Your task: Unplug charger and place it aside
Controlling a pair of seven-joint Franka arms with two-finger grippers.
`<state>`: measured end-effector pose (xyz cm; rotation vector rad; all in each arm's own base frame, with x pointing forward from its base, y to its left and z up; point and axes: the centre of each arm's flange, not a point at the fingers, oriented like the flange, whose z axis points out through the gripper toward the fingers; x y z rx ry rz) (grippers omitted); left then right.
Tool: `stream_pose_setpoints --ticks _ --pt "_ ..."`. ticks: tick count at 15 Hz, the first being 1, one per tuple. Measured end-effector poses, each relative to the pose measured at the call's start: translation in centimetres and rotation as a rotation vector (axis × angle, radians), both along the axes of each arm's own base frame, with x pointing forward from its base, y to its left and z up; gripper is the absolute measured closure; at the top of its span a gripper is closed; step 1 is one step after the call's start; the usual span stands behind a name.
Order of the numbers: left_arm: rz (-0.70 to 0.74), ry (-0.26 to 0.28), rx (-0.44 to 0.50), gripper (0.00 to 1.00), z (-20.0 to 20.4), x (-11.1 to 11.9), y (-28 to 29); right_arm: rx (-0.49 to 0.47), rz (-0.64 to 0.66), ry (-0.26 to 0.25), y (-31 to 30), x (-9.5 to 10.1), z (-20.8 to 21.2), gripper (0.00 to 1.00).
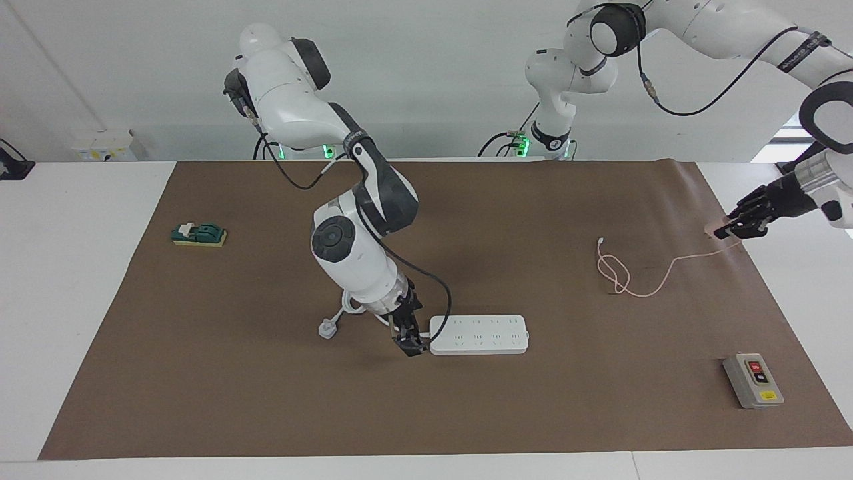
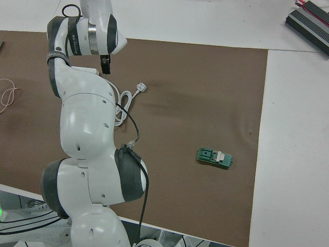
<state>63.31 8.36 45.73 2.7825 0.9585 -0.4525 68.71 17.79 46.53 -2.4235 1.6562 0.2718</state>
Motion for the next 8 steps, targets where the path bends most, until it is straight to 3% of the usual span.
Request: stream_pose_setpoints --ticks 5,8 --pt "-0.144 -0.037 0.111 0.02 3.1 0.8 -3.9 -0.047 0.383 -0.096 -9.3 -4.5 7.8 0.0" --pt "-0.168 -0.104 0.122 0.0 7.3 0.2 -3.9 -0.165 0.66 -0.141 -12.8 -7.2 11.3 0.0"
